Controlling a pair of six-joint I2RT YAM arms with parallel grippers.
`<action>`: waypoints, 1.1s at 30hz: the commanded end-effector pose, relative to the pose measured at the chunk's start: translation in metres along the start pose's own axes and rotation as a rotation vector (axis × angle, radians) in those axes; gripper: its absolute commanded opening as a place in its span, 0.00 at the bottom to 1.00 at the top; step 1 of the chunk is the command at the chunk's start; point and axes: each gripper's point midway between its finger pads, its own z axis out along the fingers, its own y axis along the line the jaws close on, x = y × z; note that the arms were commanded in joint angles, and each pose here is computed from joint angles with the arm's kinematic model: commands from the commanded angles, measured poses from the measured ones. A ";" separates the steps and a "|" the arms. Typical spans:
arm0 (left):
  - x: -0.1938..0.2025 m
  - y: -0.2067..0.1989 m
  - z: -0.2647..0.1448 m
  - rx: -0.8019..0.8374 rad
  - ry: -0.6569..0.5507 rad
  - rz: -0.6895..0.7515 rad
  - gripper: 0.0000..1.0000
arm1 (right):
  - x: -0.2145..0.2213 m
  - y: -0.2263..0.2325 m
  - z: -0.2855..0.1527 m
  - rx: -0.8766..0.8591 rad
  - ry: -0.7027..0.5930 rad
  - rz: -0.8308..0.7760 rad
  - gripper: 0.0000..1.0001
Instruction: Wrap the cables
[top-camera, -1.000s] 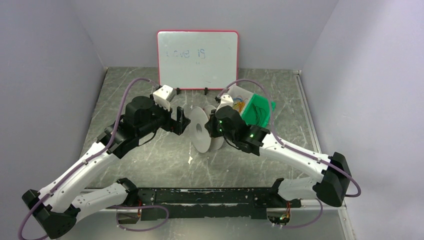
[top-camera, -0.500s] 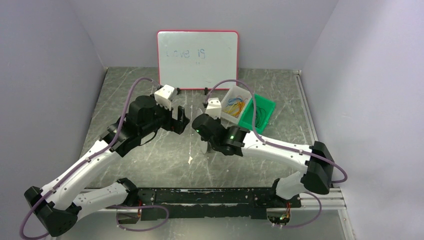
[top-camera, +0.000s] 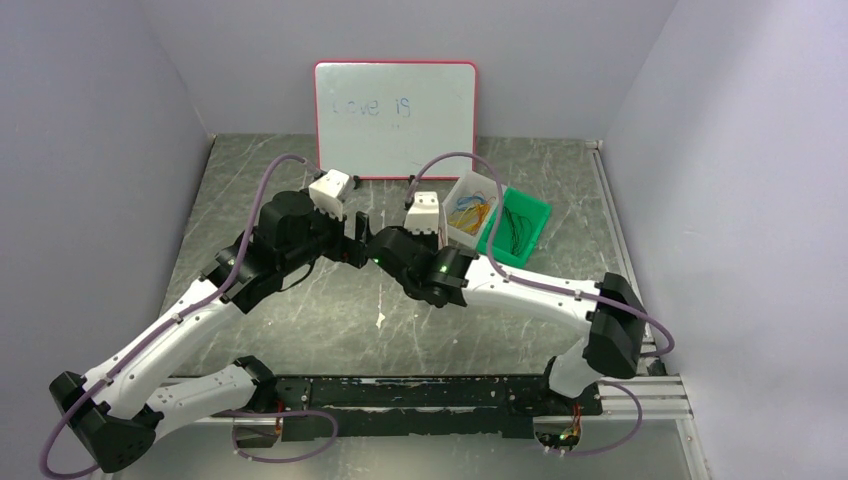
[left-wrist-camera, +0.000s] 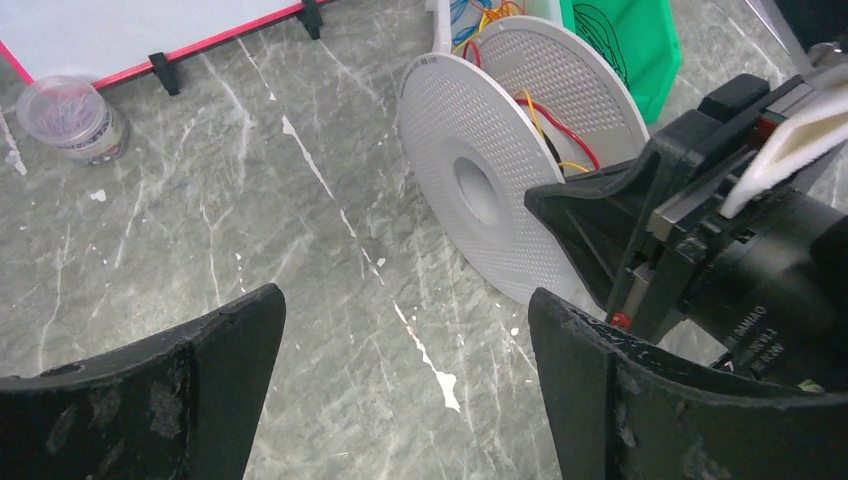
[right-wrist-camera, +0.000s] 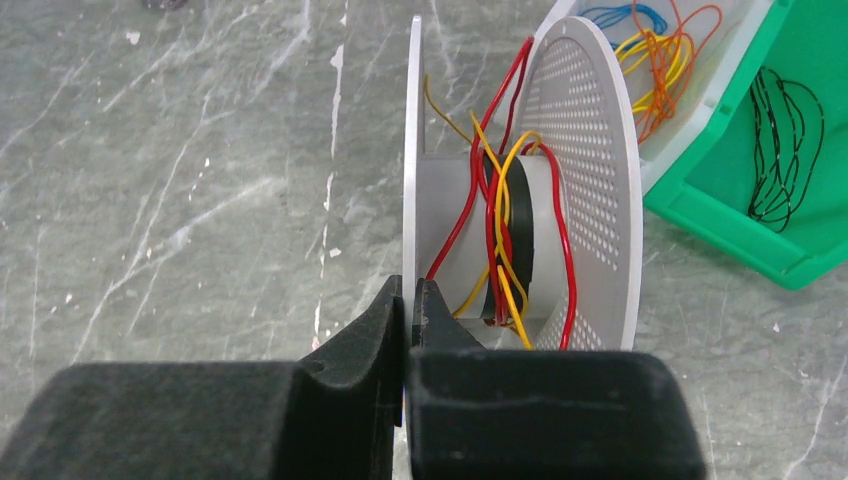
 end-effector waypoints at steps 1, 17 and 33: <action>-0.008 0.001 -0.002 -0.010 -0.020 -0.009 0.95 | -0.024 -0.001 0.005 0.083 -0.094 0.040 0.00; -0.007 0.002 -0.002 -0.013 -0.015 -0.007 0.95 | -0.013 -0.008 0.036 0.150 -0.078 0.022 0.00; -0.007 0.003 -0.001 -0.019 -0.011 -0.005 0.95 | -0.017 -0.008 0.046 0.126 -0.069 0.053 0.40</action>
